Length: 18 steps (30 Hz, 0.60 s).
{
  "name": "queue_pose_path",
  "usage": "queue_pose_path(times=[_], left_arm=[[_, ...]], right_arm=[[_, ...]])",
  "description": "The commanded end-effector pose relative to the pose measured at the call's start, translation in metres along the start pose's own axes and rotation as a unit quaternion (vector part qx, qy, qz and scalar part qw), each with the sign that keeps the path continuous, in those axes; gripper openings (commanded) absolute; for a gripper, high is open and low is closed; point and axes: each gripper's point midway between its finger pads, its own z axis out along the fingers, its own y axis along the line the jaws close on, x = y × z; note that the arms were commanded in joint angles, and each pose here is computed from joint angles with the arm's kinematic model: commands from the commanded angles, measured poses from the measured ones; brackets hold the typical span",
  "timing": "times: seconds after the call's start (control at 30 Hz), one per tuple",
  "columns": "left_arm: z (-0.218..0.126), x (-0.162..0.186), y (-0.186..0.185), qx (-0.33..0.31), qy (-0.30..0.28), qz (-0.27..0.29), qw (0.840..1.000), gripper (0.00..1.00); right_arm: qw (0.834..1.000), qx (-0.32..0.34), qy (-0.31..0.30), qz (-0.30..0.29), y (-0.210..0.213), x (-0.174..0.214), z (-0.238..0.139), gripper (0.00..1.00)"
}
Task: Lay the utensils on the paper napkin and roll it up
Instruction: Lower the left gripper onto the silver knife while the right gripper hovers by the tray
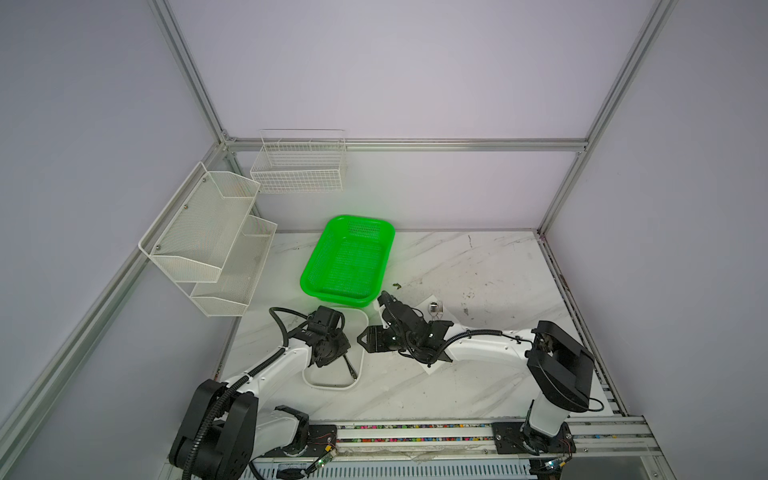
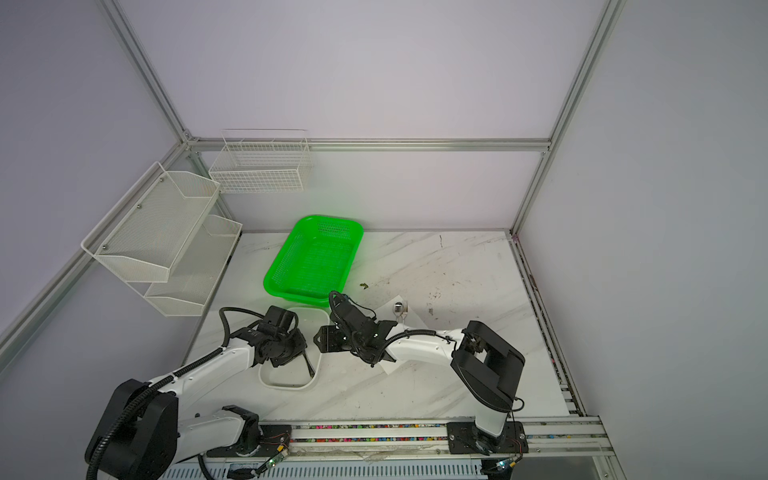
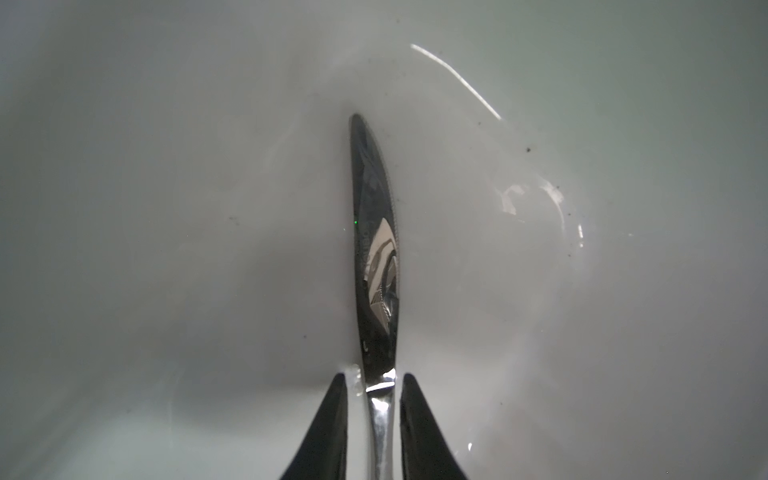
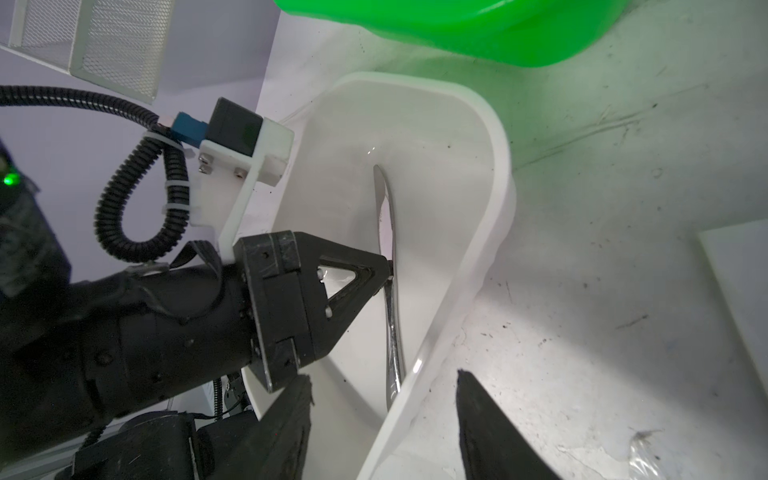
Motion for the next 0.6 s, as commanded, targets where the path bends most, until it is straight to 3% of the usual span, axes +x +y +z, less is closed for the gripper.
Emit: queue_pose_path(times=[0.0, 0.57], left_arm=[[0.008, 0.004, 0.007, -0.001, 0.002, 0.009, 1.0, 0.23], [0.029, 0.019, 0.026, -0.047, 0.04, 0.03, 0.998, 0.17]], right_arm=[[1.0, -0.011, -0.007, 0.005, 0.008, -0.007, 0.003, 0.58], [1.0, 0.004, -0.009, 0.018, -0.001, -0.009, 0.001, 0.59]])
